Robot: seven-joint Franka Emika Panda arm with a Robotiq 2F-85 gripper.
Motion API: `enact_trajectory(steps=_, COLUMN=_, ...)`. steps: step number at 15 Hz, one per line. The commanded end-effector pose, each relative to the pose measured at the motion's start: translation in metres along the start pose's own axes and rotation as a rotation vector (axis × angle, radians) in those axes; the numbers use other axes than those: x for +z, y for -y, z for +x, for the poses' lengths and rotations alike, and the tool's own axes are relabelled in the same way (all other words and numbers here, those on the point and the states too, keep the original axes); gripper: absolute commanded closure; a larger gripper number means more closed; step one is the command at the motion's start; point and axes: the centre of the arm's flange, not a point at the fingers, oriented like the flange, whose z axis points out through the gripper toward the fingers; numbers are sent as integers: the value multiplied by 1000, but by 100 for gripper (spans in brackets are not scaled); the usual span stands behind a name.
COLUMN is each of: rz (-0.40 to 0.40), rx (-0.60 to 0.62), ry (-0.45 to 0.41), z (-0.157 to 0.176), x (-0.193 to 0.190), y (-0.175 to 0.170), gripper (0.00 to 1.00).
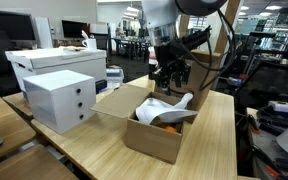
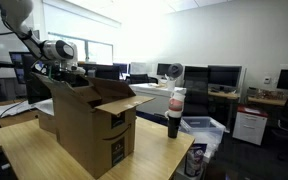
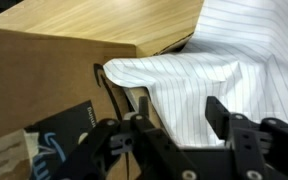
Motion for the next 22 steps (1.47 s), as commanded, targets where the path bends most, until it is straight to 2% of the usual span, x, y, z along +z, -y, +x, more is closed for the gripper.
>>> enact_trajectory(steps=1, rz=59, rx=-74, ry=3, z=-10, x=-12, y=-3, gripper=10)
enact_trajectory(steps=2, rz=70, rx=-90, ry=8, z=-12, x=-11, y=-1, gripper=4)
enact_trajectory(steps=3, rz=75, rx=-120, ry=23, z=-14, x=-9, y=3, gripper=44)
enact_trajectory(steps=5, rz=84, rx=-158, ry=53, z=-18, x=-4, y=7, gripper=45)
enact_trajectory(steps=11, rz=124, rx=-231, ry=117, z=-23, x=5, y=9, gripper=81)
enact_trajectory(steps=13, rz=144, rx=-282, ry=105, z=-25, x=0, y=8, gripper=95)
enact_trajectory(steps=14, rz=147, rx=-310, ry=101, z=-26, x=-1, y=8, gripper=98)
enact_trajectory(steps=16, rz=144, rx=-352, ry=116, z=-26, x=1, y=8, gripper=98)
enact_trajectory(steps=17, rz=133, rx=-370, ry=111, z=-27, x=2, y=7, gripper=72)
enact_trajectory(steps=19, rz=140, rx=-383, ry=113, z=-27, x=-1, y=5, gripper=71)
enact_trajectory(steps=22, rz=106, rx=-435, ry=115, z=-31, x=-16, y=-6, gripper=56)
